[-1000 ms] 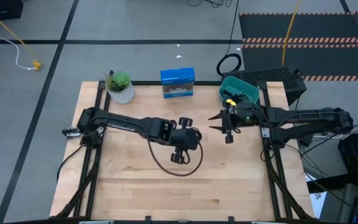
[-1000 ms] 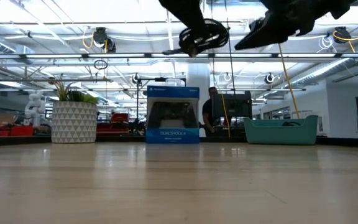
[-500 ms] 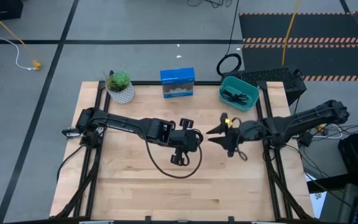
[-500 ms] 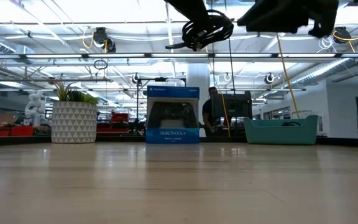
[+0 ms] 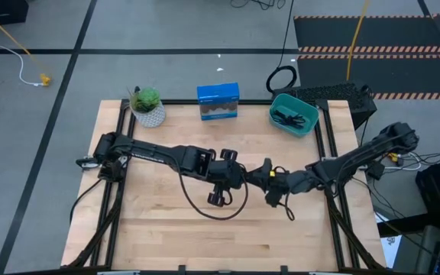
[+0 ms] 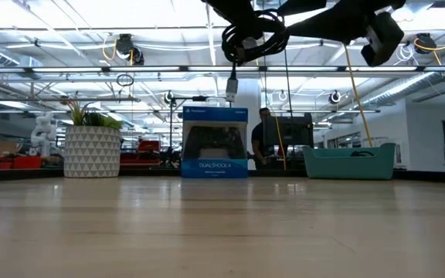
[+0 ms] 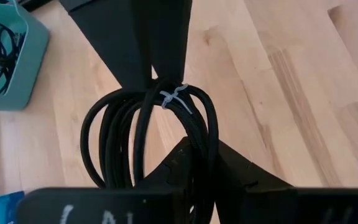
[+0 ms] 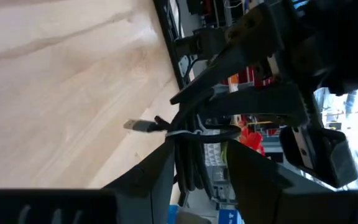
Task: Pick and place USB-C Cables
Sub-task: Put the black charger cable into the green bin
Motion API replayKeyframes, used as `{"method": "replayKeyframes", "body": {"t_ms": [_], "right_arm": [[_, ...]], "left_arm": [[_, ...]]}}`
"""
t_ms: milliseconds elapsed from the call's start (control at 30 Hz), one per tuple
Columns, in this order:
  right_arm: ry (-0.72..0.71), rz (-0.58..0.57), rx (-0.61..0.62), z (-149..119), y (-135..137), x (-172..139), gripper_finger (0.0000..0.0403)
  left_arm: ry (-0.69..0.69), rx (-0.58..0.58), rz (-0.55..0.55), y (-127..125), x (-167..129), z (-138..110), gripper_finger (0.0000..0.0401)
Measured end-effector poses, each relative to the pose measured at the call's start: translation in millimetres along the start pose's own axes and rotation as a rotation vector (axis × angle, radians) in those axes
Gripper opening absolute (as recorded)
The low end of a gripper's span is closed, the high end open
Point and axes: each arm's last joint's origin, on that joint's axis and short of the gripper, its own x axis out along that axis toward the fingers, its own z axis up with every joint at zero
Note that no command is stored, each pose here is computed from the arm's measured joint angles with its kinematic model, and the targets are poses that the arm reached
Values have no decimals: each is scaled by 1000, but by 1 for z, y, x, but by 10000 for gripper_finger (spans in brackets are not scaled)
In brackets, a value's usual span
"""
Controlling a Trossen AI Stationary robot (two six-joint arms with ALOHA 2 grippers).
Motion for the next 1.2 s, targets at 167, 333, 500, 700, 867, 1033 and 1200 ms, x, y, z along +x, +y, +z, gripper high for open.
{"method": "replayKeyframes", "body": {"t_ms": [167, 333, 500, 700, 867, 1033, 1200], "right_arm": [[13, 2, -7, 0, 2, 2, 139], [16, 5, 6, 0, 2, 2, 139], [20, 18, 32, 0, 4, 2, 148], [23, 21, 42, -1, 5, 4, 176], [23, 15, 43, -1, 5, 5, 176], [25, 12, 31, -1, 4, 5, 135], [29, 11, 31, -2, 4, 5, 85]], "left_arm": [[8, -16, -1, 0, 0, -1, 42], [11, -15, -2, 0, 0, -1, 42], [8, -13, -2, 0, 0, -1, 42], [-20, -1, 6, 0, 0, 2, 42], [-29, 6, -10, 0, 0, 3, 42], [-29, 7, -11, 0, 0, 3, 42], [-28, -1, -12, 0, 0, 2, 42]]}}
